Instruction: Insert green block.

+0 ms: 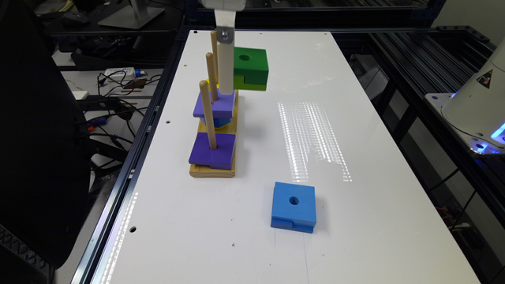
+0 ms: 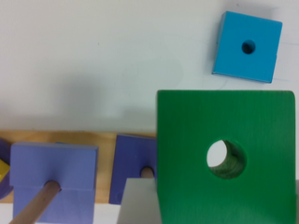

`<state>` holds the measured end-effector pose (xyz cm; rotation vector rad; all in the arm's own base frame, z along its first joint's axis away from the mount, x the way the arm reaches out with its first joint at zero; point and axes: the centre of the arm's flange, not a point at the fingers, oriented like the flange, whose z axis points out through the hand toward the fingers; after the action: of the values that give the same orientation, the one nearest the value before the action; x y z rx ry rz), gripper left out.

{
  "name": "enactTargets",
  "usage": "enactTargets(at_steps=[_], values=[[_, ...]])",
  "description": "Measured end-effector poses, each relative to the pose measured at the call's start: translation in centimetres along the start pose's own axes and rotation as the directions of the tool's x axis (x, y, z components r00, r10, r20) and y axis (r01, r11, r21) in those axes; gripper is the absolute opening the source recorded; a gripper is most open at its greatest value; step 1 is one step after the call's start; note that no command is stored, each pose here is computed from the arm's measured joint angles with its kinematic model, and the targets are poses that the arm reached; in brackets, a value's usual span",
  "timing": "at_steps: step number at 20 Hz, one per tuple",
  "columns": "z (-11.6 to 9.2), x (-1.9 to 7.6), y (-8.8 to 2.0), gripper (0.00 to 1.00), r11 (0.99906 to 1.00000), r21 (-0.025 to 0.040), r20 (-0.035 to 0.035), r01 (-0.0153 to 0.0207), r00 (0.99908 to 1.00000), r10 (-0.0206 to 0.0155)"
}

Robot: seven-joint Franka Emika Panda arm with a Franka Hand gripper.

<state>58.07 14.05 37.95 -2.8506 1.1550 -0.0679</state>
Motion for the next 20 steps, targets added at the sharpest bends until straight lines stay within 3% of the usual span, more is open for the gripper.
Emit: enactTargets(at_steps=[4, 20], values=[[0.8, 0.27, 0.0, 0.0, 0.999999, 0.0009, 0.0014, -0.001, 0.999999, 0.001], [1.6, 0.49, 0.0, 0.0, 0.999999, -0.0006, 0.0004, 0.001, 0.999999, -0.001]])
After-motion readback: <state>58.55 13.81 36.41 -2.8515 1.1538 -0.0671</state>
